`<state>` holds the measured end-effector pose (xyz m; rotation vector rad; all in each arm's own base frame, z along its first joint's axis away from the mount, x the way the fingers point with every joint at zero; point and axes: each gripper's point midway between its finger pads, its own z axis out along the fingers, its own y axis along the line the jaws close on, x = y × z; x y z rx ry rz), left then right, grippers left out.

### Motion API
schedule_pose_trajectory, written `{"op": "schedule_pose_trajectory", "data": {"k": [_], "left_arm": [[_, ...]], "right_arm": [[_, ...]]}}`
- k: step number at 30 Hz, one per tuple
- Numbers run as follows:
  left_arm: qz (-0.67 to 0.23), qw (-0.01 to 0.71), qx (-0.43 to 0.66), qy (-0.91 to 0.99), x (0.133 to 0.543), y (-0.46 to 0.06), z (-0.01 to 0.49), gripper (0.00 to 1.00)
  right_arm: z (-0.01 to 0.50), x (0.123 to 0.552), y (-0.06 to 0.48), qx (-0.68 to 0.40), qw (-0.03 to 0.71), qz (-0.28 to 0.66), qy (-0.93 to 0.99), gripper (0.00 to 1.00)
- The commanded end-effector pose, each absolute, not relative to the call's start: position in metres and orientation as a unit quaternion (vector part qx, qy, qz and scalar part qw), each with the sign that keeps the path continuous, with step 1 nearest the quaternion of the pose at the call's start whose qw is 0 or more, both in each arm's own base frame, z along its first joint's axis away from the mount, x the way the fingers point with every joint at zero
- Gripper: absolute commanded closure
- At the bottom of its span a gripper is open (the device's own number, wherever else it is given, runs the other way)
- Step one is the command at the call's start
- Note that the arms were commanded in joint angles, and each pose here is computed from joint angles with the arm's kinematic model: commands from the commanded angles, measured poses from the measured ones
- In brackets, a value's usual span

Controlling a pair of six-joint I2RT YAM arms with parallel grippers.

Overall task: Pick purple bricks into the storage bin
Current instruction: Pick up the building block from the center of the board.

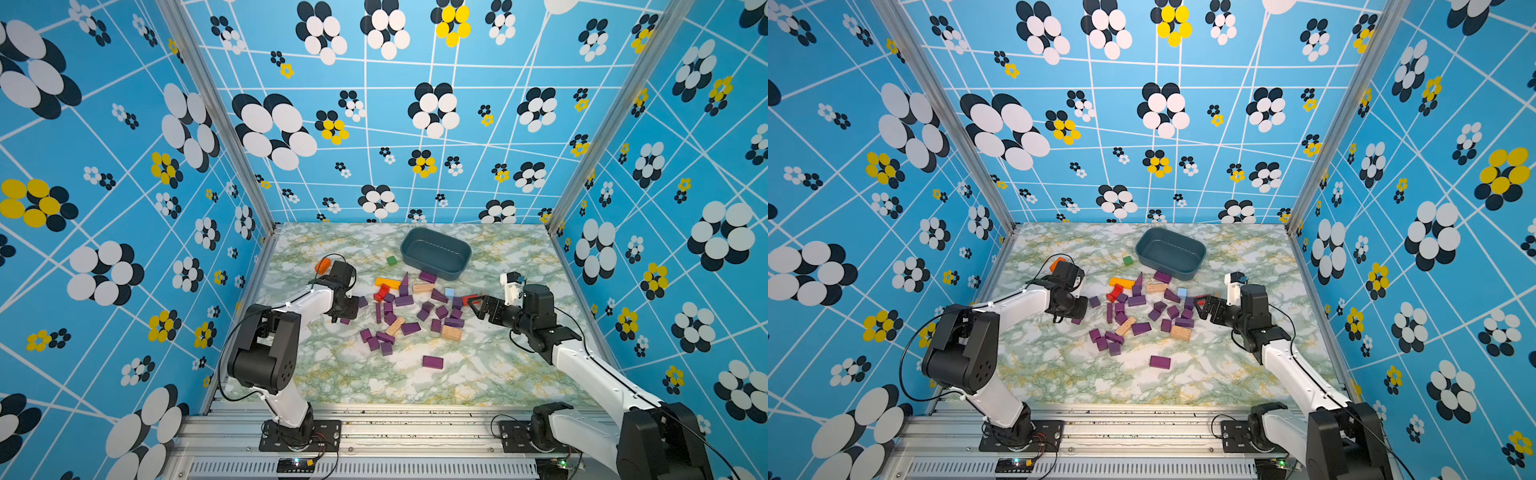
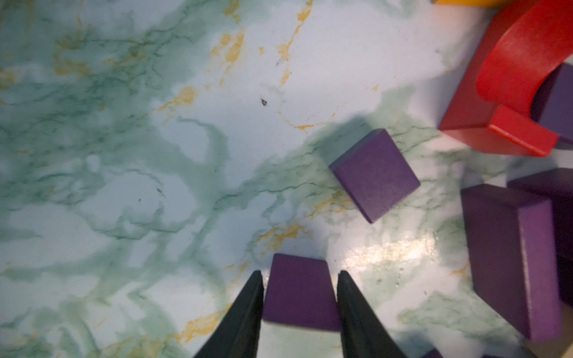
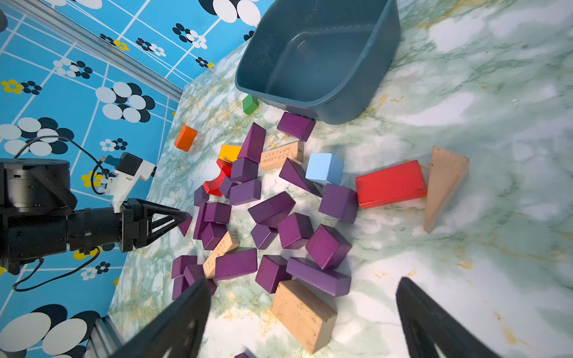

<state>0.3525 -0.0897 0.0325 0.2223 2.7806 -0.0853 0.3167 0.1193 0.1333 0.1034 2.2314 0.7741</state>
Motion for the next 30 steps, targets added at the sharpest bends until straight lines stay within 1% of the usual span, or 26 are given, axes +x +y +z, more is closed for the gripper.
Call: {"op": "schedule_pose_trajectory", "data": {"k": [1, 3, 7, 10, 17, 20, 23, 28, 30], "left_arm": [[-0.026, 0.154, 0.068, 0.985, 0.341, -0.084, 0.027, 0.58], [-0.025, 0.149, 0.068, 0.986, 0.339, -0.084, 0.026, 0.58], [-0.023, 0.149, 0.066, 0.986, 0.338, -0.083, 0.026, 0.70], [-0.029, 0.155, 0.066, 0.985, 0.337, -0.085, 0.029, 0.75], [-0.032, 0.197, 0.088, 0.976, 0.340, -0.102, 0.059, 0.76], [-0.047, 0.234, 0.097, 0.966, 0.346, -0.120, 0.085, 0.77], [-0.074, 0.286, 0.108, 0.949, 0.358, -0.144, 0.120, 0.78], [-0.140, 0.390, 0.139, 0.899, 0.391, -0.200, 0.186, 0.77], [-0.151, 0.414, 0.152, 0.885, 0.404, -0.221, 0.201, 0.77]], "right_arm": [[0.129, 0.313, 0.117, 0.043, 0.375, 0.290, 0.879, 0.04], [0.128, 0.313, 0.116, 0.045, 0.375, 0.288, 0.880, 0.04], [0.129, 0.314, 0.117, 0.045, 0.372, 0.294, 0.879, 0.04], [0.129, 0.313, 0.119, 0.044, 0.371, 0.298, 0.878, 0.04], [0.127, 0.310, 0.114, 0.050, 0.378, 0.290, 0.878, 0.04], [0.125, 0.309, 0.110, 0.054, 0.378, 0.278, 0.881, 0.04], [0.123, 0.307, 0.109, 0.055, 0.375, 0.276, 0.883, 0.03], [0.117, 0.303, 0.110, 0.059, 0.369, 0.281, 0.884, 0.03], [0.116, 0.302, 0.110, 0.061, 0.368, 0.282, 0.884, 0.03]]}}
